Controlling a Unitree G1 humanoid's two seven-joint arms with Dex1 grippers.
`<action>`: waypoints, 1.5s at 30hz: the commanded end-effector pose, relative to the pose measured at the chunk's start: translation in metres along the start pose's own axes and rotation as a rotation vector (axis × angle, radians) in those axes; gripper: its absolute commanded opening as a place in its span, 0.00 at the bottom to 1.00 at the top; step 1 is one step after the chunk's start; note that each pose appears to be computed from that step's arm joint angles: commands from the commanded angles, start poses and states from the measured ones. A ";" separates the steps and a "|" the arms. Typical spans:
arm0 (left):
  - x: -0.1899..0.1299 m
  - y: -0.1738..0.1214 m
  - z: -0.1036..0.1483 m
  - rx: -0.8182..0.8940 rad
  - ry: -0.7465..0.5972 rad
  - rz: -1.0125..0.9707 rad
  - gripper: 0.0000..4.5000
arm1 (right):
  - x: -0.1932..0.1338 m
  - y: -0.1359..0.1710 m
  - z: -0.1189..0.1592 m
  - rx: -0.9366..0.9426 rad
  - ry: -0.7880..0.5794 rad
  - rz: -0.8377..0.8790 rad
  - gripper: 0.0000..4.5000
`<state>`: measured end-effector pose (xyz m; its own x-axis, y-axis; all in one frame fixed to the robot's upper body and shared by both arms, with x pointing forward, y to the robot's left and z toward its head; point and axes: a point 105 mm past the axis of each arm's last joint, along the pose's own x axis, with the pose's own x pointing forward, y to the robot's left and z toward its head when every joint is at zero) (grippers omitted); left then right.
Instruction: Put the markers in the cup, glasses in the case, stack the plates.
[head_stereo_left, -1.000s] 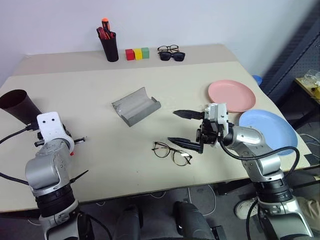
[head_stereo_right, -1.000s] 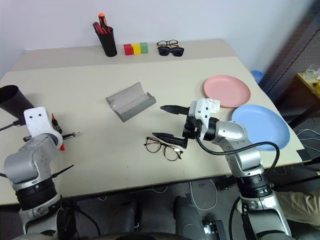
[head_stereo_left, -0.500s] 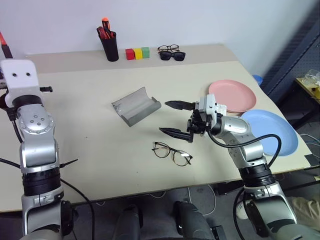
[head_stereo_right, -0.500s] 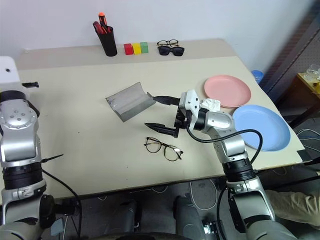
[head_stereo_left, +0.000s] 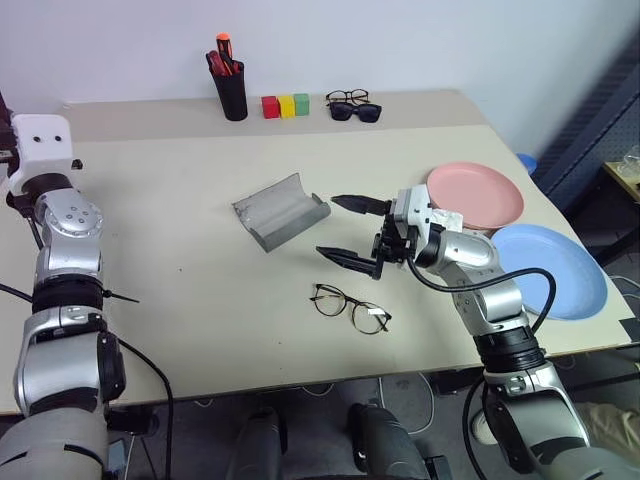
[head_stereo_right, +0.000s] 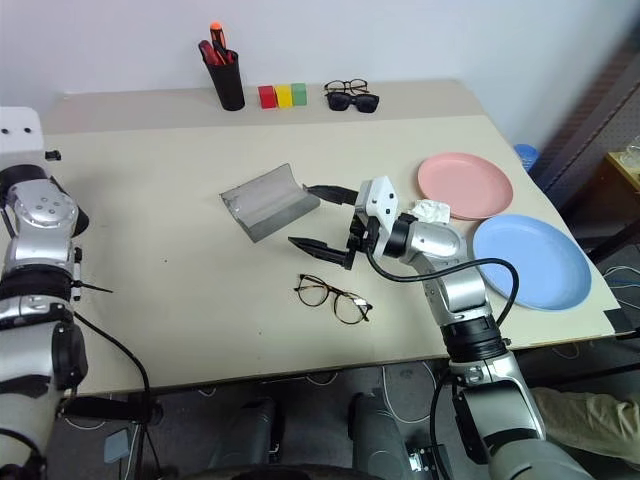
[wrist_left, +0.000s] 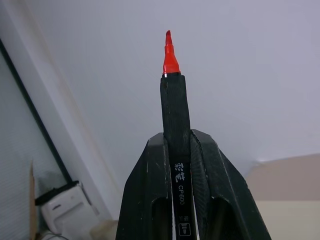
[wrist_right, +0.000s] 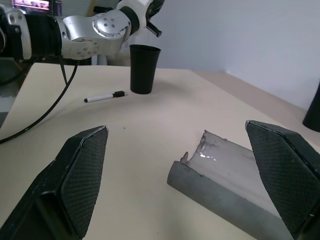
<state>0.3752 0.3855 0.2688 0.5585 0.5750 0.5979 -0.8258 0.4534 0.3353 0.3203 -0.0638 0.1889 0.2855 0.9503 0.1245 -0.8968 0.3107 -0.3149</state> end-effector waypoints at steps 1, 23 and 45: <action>0.006 0.011 0.002 0.020 -0.025 0.055 0.01 | -0.002 -0.001 0.013 -0.045 -0.030 -0.023 1.00; 0.007 0.004 -0.010 0.040 0.061 0.085 0.01 | -0.008 0.001 0.012 -0.022 -0.021 -0.069 1.00; 0.003 -0.011 0.005 0.164 -0.087 -0.012 0.01 | -0.016 0.004 0.011 -0.002 -0.009 -0.125 1.00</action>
<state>0.3910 0.3738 0.2585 0.5947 0.5075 0.6235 -0.8036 0.3531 0.4791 0.3144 -0.0763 0.1792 0.4065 0.9043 0.1306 -0.8697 0.4268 -0.2480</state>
